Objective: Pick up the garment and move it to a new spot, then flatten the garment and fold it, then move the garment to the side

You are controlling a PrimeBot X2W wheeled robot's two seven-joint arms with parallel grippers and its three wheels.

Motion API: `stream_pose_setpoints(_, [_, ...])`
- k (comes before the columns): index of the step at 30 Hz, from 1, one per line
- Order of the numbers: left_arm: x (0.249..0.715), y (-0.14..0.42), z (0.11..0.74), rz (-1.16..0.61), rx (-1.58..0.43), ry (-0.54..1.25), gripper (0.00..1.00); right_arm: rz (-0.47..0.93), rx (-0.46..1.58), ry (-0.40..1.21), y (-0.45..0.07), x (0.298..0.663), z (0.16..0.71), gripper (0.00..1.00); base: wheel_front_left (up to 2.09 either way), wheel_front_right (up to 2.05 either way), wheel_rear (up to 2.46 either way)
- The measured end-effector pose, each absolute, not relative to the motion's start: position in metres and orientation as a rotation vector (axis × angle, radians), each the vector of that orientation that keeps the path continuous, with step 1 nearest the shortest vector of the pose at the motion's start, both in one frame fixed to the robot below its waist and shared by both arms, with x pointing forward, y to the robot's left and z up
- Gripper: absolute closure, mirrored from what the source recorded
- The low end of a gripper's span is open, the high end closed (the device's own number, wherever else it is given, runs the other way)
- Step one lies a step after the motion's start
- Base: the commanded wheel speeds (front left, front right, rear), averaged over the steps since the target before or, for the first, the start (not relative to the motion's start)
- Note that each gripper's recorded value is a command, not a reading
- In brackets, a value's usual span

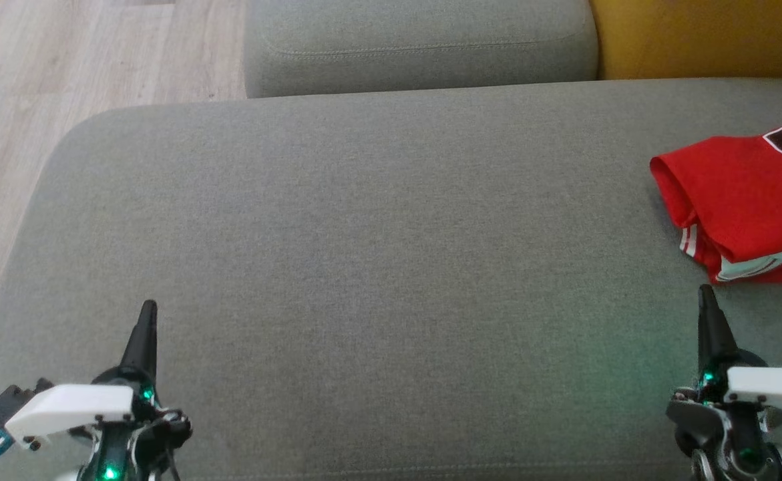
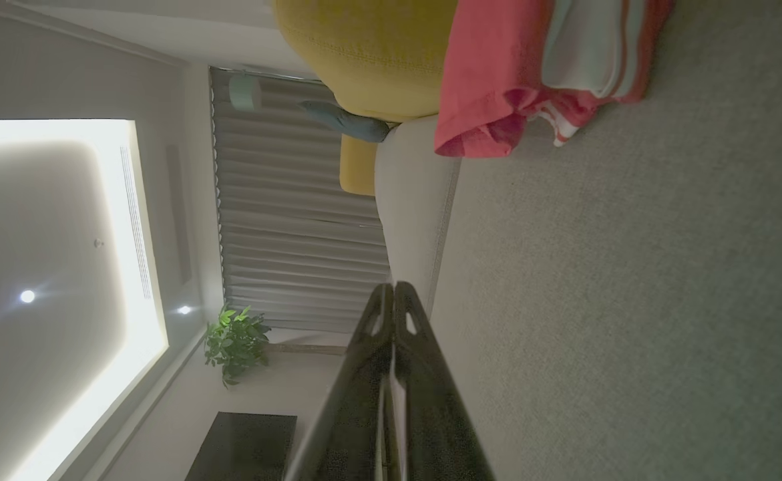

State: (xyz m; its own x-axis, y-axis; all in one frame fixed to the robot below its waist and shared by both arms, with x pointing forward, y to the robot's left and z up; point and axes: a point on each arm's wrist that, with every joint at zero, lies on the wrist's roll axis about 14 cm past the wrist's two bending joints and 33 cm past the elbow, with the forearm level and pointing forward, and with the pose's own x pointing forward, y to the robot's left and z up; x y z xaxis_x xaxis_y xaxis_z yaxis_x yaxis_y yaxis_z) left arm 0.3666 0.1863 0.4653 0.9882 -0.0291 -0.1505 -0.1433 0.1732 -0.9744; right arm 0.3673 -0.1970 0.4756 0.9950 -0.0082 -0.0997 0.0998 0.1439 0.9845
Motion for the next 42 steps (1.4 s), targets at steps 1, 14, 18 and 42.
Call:
stream_pose_setpoints(1, [0.367,0.186,0.466,0.078,-1.409,0.142,1.00,-0.078,1.436,0.074,-0.197,0.368,0.476,1.00,0.00,0.00,0.00])
stream_pose_setpoints(14, [0.374,0.189,0.476,0.056,-1.564,0.094,1.00,-0.104,1.582,0.056,-0.204,0.370,0.474,1.00,0.00,0.00,0.00])
stream_pose_setpoints(18, [0.374,0.189,0.477,0.057,-1.571,0.093,1.00,-0.093,1.585,0.045,-0.204,0.374,0.478,1.00,0.00,0.00,0.00])
stream_pose_setpoints(42, [0.374,0.189,0.476,0.057,-1.574,0.093,1.00,-0.091,1.586,0.047,-0.205,0.374,0.478,1.00,0.00,0.00,0.00])
